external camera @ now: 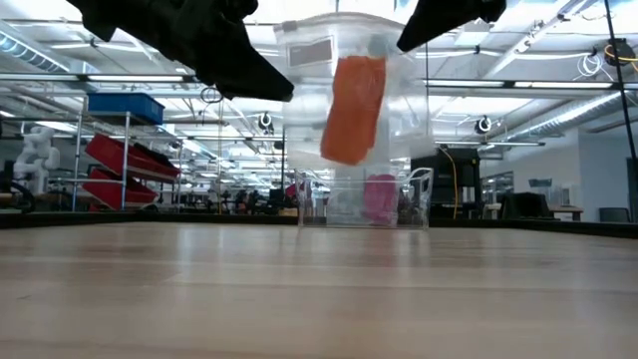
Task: Roll bandage
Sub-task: Put the orange bandage into the zip bag
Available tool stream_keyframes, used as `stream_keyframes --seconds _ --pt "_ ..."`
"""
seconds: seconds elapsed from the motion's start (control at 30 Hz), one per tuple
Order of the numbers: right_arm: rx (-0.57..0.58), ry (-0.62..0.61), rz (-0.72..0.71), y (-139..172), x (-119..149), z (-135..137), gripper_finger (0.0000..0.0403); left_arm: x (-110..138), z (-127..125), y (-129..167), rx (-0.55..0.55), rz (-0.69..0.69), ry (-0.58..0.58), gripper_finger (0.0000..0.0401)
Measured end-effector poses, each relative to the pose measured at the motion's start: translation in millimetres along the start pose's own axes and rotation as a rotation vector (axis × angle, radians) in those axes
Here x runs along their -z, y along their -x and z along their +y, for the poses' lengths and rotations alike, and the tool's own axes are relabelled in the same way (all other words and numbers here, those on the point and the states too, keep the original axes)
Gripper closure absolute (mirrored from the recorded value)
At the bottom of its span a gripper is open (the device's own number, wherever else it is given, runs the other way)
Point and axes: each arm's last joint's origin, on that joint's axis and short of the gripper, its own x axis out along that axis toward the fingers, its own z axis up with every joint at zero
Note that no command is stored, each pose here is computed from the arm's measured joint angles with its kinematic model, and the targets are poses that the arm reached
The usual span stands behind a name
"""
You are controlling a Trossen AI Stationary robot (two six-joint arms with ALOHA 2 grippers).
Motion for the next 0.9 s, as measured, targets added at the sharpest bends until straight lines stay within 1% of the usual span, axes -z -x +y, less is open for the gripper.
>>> stream_keyframes --seconds 0.1,0.27,0.5,0.67,0.77,0.9 --pt "0.003 0.013 -0.007 -1 -2 -1 0.0403 0 -2 0 0.003 0.002 -0.008 0.0270" --pt "0.007 0.003 -0.001 -6 -4 -3 0.0403 -4 -2 0 0.002 -0.041 -0.048 0.0270" --pt "-0.008 0.029 0.055 -22 -1 2 0.0403 -7 -3 1 0.004 -0.069 -0.049 0.0271" --pt "0.000 0.047 0.075 -25 2 3 0.0403 -7 -5 1 0.009 -0.070 -0.074 0.0274" --pt "0.021 0.048 0.055 -24 2 3 0.0403 -5 -5 1 0.009 -0.055 -0.081 0.0294" --pt "0.033 0.049 0.044 -24 1 3 0.0403 -2 -5 1 0.010 -0.019 -0.089 0.0341"
